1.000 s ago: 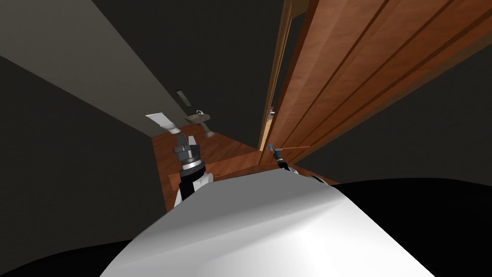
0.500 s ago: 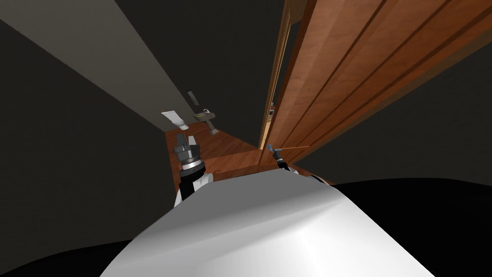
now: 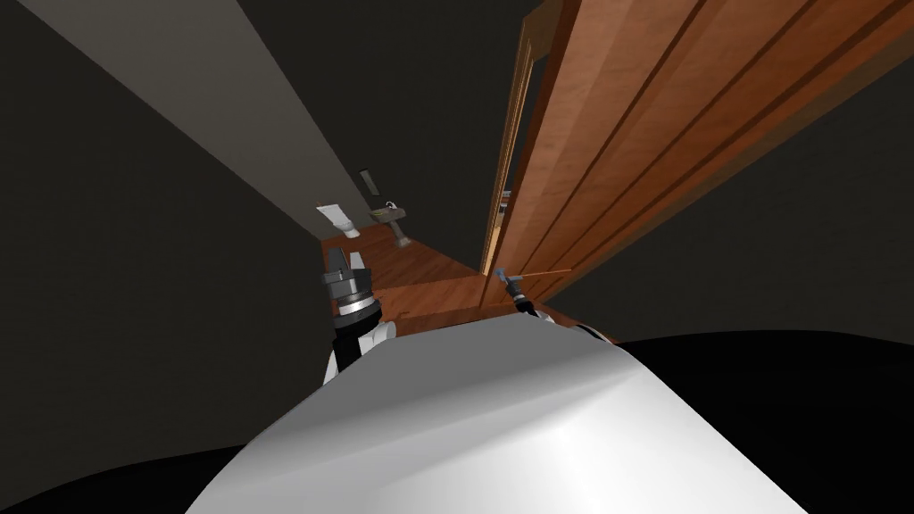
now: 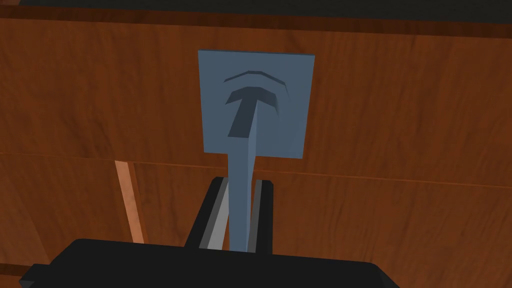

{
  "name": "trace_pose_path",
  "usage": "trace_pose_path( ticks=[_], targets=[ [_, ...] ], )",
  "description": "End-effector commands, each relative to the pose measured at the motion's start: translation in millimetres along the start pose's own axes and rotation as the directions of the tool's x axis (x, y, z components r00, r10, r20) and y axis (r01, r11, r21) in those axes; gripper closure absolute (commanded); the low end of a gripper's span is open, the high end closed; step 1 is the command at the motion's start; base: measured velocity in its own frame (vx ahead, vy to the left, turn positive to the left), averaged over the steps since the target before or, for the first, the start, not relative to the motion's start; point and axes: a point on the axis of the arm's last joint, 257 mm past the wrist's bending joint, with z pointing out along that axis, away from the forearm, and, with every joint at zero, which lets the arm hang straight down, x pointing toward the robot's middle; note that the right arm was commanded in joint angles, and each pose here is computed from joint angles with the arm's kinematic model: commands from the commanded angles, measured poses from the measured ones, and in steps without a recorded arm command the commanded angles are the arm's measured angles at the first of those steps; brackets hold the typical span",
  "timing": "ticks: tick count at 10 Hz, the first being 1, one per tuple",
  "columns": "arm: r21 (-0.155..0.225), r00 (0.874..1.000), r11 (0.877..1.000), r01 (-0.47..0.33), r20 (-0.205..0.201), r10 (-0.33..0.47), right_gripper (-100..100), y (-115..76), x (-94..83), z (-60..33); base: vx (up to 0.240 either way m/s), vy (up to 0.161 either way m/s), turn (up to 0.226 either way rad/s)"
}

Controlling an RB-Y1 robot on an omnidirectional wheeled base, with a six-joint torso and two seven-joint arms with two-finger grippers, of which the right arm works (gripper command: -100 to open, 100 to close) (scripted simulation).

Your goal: Pull the door open

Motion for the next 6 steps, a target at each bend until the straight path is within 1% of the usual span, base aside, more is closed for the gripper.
trace_pose_path(
  ticks=[1,2,3,4,6],
  targets=[
    [-0.003,1.0,1.0,0.001,-0.015,-0.002,100,0.2,-4.0,-10.5,-0.124,-0.043,0.169],
    [-0.003,1.0,1.0,0.002,-0.02,-0.002,100,0.3,-5.1,-13.7,-0.192,-0.071,0.124],
    [-0.005,1.0,1.0,0.002,-0.031,-0.002,100,0.5,-7.5,-20.6,-0.213,-0.076,0.146],
    [-0.005,0.999,1.0,0.002,-0.036,-0.003,100,0.7,-8.7,-24.3,-0.178,-0.059,0.097],
    [-0.006,0.998,1.0,0.002,-0.059,-0.002,100,1.3,-13.1,-38.7,-0.156,-0.054,0.128]
  ],
)
